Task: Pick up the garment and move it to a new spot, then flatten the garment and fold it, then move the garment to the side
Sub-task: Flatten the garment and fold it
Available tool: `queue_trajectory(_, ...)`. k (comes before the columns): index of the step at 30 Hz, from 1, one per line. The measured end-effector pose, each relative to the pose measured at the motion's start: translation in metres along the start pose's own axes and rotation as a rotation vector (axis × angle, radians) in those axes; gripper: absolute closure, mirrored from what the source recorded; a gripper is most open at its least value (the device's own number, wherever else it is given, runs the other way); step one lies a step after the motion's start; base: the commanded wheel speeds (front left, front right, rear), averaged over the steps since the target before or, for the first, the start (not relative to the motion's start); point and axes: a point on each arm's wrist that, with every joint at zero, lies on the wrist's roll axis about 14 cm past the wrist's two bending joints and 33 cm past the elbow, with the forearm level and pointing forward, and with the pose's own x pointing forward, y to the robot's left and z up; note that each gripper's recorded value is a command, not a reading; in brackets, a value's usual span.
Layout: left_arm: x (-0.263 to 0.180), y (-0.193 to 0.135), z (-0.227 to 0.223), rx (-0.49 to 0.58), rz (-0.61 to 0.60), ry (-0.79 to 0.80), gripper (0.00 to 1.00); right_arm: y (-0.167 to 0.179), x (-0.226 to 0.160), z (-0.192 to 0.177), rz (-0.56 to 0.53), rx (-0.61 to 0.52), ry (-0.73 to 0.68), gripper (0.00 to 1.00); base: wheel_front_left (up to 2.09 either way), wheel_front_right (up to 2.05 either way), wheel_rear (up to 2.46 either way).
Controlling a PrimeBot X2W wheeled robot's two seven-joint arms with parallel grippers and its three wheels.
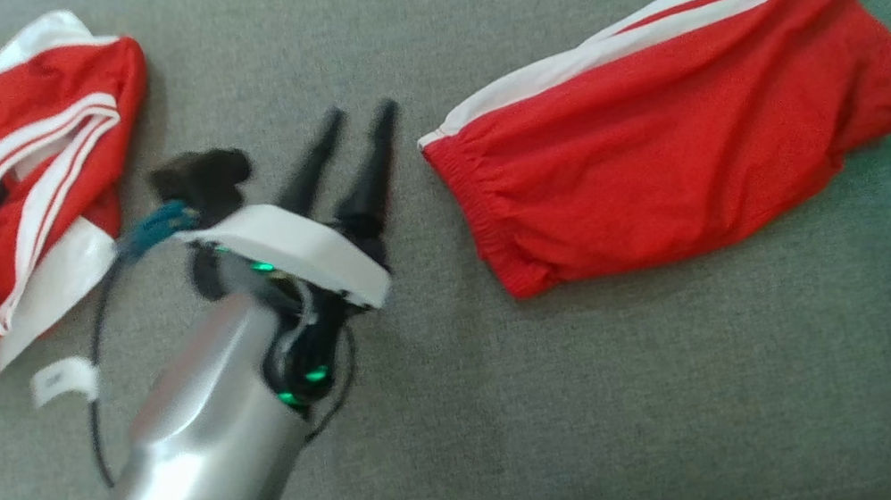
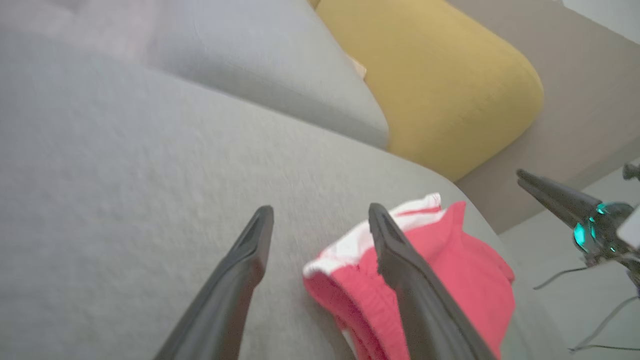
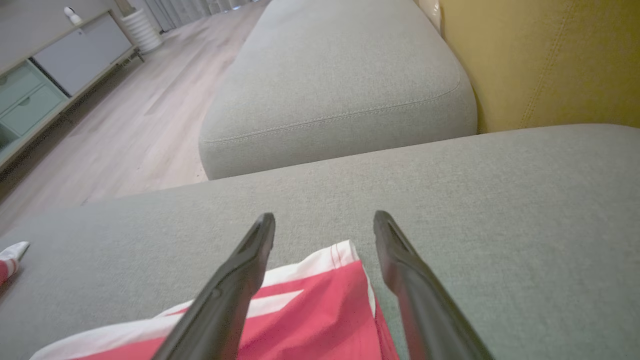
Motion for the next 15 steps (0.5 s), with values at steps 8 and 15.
queue_trajectory(8, -0.061, 0.008, 0.021, 0.224, 0.162, -0.174, 0.00, -0.005, -0.053, -0.067, -0.024, -0.019, 0.018, 0.00, 0.00, 0.00, 0.00)
queue_trajectory(15, -0.100, 0.005, 0.020, 0.273, 0.235, -0.238, 0.00, -0.032, -0.042, -0.071, -0.139, -0.087, 0.024, 0.00, 0.00, 0.00, 0.00)
